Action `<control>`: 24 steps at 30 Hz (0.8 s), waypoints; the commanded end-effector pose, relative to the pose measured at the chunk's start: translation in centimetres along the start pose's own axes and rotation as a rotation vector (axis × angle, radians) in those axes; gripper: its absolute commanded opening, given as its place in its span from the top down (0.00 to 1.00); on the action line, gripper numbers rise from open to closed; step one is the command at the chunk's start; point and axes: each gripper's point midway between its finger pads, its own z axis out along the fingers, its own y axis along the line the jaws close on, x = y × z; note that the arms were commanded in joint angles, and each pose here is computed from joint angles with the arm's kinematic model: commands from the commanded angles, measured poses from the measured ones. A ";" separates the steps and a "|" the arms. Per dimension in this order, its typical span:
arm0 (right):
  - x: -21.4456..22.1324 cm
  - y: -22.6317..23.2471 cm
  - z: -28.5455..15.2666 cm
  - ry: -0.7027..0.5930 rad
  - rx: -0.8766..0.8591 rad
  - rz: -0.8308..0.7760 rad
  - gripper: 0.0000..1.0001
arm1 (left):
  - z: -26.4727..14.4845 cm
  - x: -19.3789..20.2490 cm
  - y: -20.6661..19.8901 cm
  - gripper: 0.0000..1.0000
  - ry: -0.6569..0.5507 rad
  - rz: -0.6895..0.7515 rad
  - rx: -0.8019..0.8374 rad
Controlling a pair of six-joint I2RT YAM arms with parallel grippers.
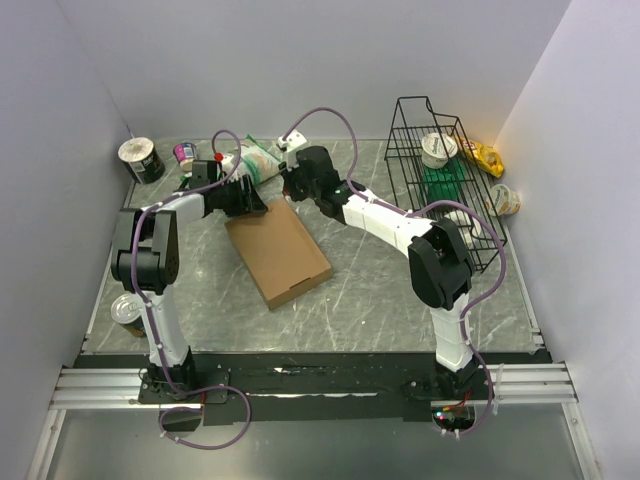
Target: Unpack the express box
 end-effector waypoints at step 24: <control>0.7 0.9 -1.6 0.141 -0.001 0.073 1.00 | 1.5 2.5 4.5 0.57 0.039 -0.104 -0.213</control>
